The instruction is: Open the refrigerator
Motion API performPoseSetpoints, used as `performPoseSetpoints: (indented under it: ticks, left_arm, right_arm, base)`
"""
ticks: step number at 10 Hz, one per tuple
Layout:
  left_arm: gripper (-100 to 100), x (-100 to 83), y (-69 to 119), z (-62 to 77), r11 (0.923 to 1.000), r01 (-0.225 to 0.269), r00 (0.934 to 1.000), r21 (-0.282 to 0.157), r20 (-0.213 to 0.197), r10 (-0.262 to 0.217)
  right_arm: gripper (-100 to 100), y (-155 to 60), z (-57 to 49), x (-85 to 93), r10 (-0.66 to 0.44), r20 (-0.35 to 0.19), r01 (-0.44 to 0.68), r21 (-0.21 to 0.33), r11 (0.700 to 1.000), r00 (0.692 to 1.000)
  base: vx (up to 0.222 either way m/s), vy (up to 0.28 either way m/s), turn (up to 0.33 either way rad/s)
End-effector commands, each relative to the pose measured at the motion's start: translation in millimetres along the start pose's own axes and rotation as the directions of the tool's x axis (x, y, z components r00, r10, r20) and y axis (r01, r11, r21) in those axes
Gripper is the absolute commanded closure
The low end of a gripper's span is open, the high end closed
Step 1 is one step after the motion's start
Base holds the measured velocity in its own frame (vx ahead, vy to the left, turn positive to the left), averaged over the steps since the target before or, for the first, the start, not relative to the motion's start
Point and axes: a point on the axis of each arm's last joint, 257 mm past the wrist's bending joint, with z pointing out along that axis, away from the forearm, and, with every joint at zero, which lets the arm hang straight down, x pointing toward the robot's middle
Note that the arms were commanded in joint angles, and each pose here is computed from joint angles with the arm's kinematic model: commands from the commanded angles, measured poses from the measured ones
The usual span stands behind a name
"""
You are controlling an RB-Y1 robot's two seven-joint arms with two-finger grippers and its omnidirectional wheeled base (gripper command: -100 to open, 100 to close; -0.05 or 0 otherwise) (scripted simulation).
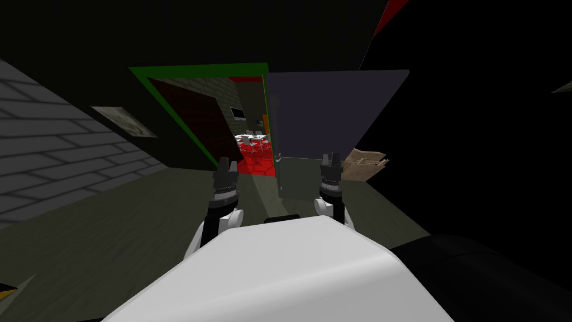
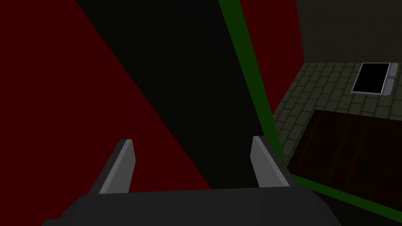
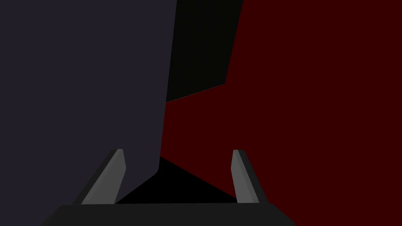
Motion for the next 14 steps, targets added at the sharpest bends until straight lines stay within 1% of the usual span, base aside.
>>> performPoseSetpoints:
  ticks: [1,9,10,14]
  left_arm:
    - [0,0.0,0.0,0.0,1.0000,0.000,1.0000,0.000,0.000,0.000]
    - [0,0.0,-0.2,0.1,1.0000,0.000,1.0000,0.000,0.000,0.000]
    - [0,0.0,-0.2,0.1,1.0000,0.000,1.0000,0.000,0.000,0.000]
    - [0,0.0,0.1,-0.1,1.0000,0.000,1.0000,0.000,0.000,0.000]
  right_arm:
    - [0,0.0,0.0,0.0,0.000,0.000,0.000,0.000,1.000,1.000]
    - [0,0.2,0.1,0.0,0.000,0.000,0.000,0.000,1.000,1.000]
    - [-100,1.0,0.8,6.6,-0.007,-0.039,0.007,-0.011,1.000,0.999]
    - [-100,5.9,5.1,30.7,-0.040,-0.163,0.030,-0.063,0.998,0.986]
  base:
    - [0.000,0.000,0.000]
    - [0.000,0.000,0.000]
    - [0.024,0.013,-0.080]
    - [0.058,0.052,-0.144]
